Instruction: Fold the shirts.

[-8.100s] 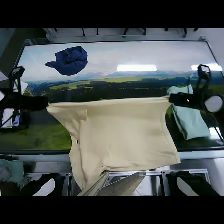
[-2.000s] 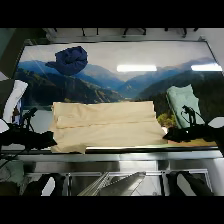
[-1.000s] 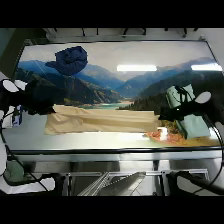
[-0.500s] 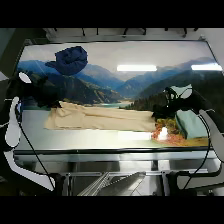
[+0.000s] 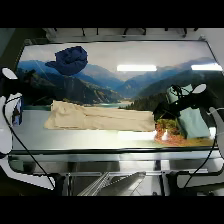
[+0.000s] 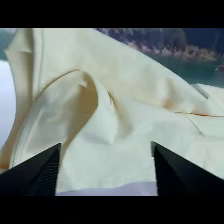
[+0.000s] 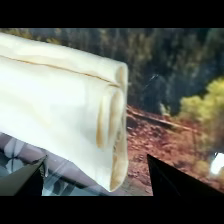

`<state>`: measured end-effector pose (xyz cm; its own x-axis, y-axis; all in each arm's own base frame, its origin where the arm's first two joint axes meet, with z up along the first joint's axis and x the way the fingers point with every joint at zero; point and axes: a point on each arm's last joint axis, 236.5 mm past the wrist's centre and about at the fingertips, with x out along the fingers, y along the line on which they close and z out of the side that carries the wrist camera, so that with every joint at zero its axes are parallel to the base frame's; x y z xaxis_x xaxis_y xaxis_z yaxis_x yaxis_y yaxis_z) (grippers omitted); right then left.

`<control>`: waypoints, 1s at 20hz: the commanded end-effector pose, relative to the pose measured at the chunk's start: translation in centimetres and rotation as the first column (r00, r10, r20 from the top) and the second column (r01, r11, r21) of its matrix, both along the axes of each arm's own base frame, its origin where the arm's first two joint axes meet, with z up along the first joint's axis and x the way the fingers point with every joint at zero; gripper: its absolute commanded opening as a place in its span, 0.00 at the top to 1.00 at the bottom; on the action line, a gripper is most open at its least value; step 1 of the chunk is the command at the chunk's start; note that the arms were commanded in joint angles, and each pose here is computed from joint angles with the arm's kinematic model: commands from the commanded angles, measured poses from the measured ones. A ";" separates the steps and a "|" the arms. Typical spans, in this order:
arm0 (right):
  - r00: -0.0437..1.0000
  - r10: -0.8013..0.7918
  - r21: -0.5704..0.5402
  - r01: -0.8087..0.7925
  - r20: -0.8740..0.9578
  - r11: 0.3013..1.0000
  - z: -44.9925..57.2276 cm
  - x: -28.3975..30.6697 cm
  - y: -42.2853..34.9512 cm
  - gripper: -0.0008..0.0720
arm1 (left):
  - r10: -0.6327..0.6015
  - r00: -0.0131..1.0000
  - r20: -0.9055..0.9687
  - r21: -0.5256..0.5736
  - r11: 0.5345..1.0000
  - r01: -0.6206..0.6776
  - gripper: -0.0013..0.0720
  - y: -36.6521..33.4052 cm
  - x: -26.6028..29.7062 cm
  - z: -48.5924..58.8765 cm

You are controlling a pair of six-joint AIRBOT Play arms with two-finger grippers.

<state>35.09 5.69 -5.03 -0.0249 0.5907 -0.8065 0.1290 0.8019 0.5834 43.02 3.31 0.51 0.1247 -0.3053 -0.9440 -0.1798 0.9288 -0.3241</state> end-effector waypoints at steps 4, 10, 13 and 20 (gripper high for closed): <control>0.999 0.002 0.055 0.000 -0.038 0.999 -1.8 -0.8 -0.8 0.02 | -0.037 0.981 0.190 -0.013 0.999 0.041 0.96 -2.1 -1.6 9.2; 0.999 0.027 0.090 -0.023 -0.041 0.996 -4.2 -1.4 2.1 0.02 | -0.124 0.965 0.230 -0.002 0.992 0.128 0.96 -5.9 -1.8 10.6; 0.998 0.055 0.088 -0.054 -0.012 0.995 -4.6 -0.9 4.6 0.02 | -0.179 0.966 0.185 -0.018 0.983 0.185 0.96 -8.5 -2.5 8.7; 0.985 0.150 0.189 -0.164 0.089 0.968 -2.0 -0.8 10.5 0.96 | -0.308 0.944 0.122 -0.086 0.944 0.319 0.96 -17.0 -5.2 3.3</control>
<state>35.04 14.00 -8.75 -0.0458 0.6834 -0.7286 0.0166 0.7298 0.6834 38.51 -10.38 5.25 0.1256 -0.4101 -0.9034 0.1161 0.9104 -0.3971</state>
